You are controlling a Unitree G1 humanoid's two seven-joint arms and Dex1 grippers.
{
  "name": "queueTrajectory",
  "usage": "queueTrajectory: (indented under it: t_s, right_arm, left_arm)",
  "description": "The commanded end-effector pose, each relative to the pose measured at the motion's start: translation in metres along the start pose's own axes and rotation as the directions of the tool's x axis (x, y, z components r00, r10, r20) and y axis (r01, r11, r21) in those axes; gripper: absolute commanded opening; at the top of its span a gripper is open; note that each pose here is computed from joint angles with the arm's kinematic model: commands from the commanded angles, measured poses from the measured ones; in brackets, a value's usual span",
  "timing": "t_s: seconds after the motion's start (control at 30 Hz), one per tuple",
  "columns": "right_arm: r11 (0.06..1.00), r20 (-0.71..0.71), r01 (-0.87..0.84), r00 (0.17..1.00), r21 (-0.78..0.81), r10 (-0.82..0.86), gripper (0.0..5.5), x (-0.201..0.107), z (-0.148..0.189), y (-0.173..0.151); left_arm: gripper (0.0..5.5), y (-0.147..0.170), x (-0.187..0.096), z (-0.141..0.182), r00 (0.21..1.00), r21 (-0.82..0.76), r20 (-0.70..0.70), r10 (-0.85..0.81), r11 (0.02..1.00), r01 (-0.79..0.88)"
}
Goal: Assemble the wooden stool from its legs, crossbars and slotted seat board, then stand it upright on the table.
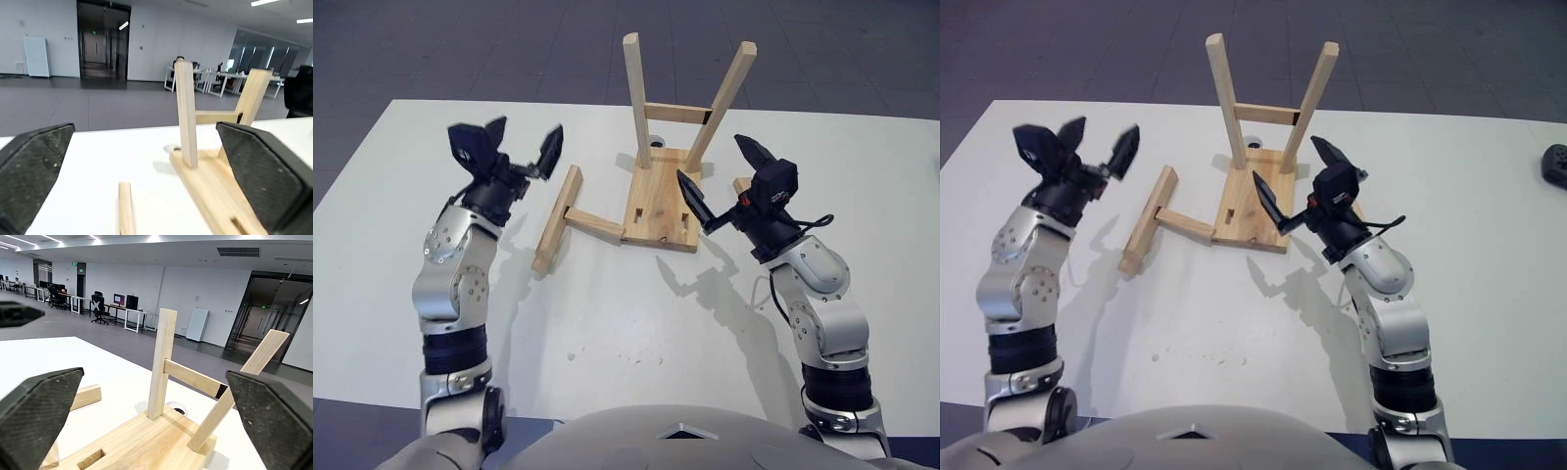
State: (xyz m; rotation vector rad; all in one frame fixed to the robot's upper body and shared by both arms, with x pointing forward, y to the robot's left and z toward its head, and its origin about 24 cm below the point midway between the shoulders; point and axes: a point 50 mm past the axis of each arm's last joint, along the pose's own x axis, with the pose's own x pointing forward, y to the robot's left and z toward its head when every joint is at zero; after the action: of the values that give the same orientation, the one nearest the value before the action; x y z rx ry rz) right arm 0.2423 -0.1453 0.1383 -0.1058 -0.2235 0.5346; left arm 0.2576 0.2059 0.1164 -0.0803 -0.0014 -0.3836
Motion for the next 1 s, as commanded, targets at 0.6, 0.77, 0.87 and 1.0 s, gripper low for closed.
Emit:
queueTrajectory:
  t_s: [0.6,0.77,0.87,1.0]
  right_arm:
    - [1.000,-0.005,-0.002,1.000,-0.012,0.002,5.40,0.000,0.000,-0.001]
    - [1.000,-0.006,0.003,1.000,-0.013,-0.004,5.40,0.000,0.000,-0.001]
    - [1.000,-0.005,0.009,1.000,-0.014,-0.010,5.40,0.000,-0.001,-0.001]
    - [1.000,-0.002,0.019,1.000,-0.015,-0.019,5.40,0.002,0.000,-0.006]
  left_arm:
    - [3.14,0.014,-0.027,-0.077,0.871,0.124,-0.485,-0.080,0.979,0.159]
    - [2.43,0.014,-0.024,-0.074,0.889,0.092,-0.451,-0.076,0.987,0.131]
    - [2.06,0.012,-0.015,-0.061,0.932,0.034,-0.355,-0.074,0.995,0.092]
    - [1.43,0.010,0.005,-0.017,0.995,-0.095,-0.097,-0.035,0.995,0.026]
